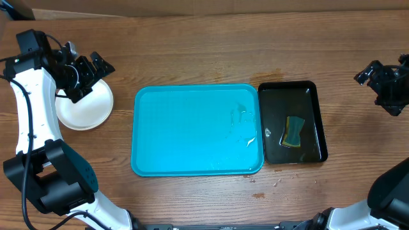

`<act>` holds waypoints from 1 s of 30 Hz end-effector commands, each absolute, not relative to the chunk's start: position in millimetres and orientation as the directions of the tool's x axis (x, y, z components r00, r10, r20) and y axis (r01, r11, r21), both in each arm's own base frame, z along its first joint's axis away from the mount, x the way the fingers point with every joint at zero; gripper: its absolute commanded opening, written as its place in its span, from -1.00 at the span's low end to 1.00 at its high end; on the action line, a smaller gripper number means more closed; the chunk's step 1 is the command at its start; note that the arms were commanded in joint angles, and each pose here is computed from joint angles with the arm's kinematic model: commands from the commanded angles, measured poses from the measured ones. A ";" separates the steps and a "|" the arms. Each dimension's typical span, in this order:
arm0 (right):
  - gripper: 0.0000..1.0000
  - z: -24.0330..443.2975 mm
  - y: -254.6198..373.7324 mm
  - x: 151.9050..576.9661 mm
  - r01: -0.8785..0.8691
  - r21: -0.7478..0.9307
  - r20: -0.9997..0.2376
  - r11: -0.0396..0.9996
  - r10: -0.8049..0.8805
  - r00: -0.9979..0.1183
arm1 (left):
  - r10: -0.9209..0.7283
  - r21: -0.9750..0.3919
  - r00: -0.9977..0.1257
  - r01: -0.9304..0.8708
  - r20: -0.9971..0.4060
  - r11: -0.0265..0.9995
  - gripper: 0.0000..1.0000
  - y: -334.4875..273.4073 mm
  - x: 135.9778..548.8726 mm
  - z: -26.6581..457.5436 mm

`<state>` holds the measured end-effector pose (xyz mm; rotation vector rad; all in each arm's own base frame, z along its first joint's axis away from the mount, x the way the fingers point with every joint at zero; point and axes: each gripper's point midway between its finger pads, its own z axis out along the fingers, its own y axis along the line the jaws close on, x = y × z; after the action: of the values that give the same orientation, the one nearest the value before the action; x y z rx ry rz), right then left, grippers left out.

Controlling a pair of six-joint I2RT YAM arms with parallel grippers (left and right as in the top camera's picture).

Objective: Clean dirty plates on tray and stack at the side

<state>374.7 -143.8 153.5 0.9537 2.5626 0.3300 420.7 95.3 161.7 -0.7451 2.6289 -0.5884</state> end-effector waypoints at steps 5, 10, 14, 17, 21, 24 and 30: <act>1.00 160.4 -145.3 376.8 0.568 0.353 -0.291 0.743 0.665 -0.688 | -0.538 -0.436 -0.801 -0.399 -0.263 0.807 1.00 100.8 421.9 172.5; 1.00 165.6 -142.0 375.8 0.559 0.355 -0.305 0.749 0.659 -0.688 | -0.538 -0.436 -0.801 -0.398 -0.263 0.807 1.00 100.7 421.9 172.5; 1.00 215.4 -123.2 369.9 0.489 0.372 -0.422 0.789 0.613 -0.668 | -0.538 -0.436 -0.801 -0.399 -0.263 0.807 1.00 100.8 421.9 172.5; 1.00 269.0 -97.1 358.5 0.395 0.383 -0.548 0.835 0.550 -0.630 | -0.538 -0.436 -0.801 -0.399 -0.263 0.807 1.00 100.9 421.9 172.5; 1.00 341.3 -41.2 327.2 0.208 0.383 -0.708 0.900 0.431 -0.559 | -0.538 -0.436 -0.801 -0.399 -0.263 0.807 1.00 100.8 421.9 172.5; 1.00 387.9 11.6 289.1 0.015 0.372 -0.805 0.928 0.330 -0.493 | -0.538 -0.436 -0.801 -0.399 -0.263 0.807 1.00 100.8 421.9 172.5; 1.00 454.4 46.3 200.0 -0.178 0.283 -0.938 0.942 0.234 -0.254 | -0.538 -0.436 -0.801 -0.399 -0.263 0.807 1.00 100.9 421.9 172.5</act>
<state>225.2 54.3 435.3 0.0379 1.8807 0.4480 419.1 101.1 159.1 -0.7577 2.6388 -0.5367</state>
